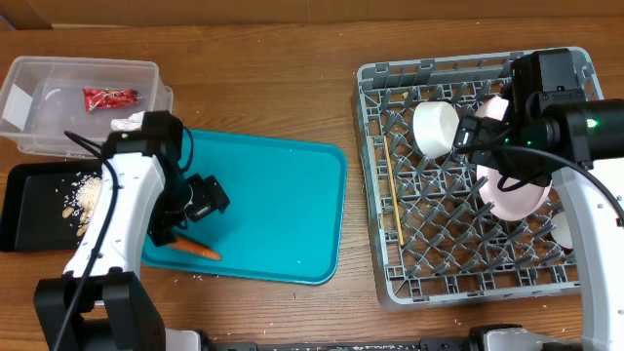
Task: Sort waste into correct bins and load items into the dishwasher
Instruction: 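Reach the left gripper to the carrot on the teal tray and grasp it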
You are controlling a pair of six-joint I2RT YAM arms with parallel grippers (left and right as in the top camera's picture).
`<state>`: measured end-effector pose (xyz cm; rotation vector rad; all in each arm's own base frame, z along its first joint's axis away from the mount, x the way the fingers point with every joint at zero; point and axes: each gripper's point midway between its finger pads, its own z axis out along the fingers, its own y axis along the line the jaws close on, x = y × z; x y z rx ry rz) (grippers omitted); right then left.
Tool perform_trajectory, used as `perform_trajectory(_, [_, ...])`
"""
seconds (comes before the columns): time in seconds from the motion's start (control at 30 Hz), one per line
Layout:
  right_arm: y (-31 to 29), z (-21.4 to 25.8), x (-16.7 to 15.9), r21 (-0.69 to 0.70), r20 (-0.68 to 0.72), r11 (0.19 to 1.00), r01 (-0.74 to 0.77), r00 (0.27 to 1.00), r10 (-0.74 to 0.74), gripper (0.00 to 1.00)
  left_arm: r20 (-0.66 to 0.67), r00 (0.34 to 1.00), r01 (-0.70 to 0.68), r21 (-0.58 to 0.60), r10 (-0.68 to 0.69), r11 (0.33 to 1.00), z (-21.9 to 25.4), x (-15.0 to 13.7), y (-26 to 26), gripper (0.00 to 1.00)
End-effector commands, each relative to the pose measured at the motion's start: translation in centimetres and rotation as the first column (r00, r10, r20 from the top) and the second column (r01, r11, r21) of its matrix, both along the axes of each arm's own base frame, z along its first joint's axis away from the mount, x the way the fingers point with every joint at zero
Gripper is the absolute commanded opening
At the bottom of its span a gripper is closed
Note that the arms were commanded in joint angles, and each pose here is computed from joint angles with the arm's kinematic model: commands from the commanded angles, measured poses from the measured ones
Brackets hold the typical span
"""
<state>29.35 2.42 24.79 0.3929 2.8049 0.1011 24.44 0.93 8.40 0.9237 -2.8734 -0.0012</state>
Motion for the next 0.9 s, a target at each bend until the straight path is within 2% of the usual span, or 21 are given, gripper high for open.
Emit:
perform_trajectory(0.0, [-0.2,-0.1,0.2,-0.009,0.002,1.0,-0.003,1.0,0.003,1.0,-0.002,0.998,-0.065,0.111,0.066,0.992,-1.5,-0.4,1.6,1.0])
perform_trajectory(0.33, [-0.4,-0.9,0.3,-0.018,-0.031,1.0,0.0,1.0,0.0,1.0,0.031,0.983,-0.181,0.159,0.178,0.971,-4.8,-1.1,2.7,1.0])
perform_trajectory(0.87, [-0.7,-0.9,0.3,-0.037,-0.032,0.999,0.005,0.999,-0.006,1.0,0.108,0.969,-0.239,0.153,0.224,0.959,-8.7,-1.4,3.3,1.0])
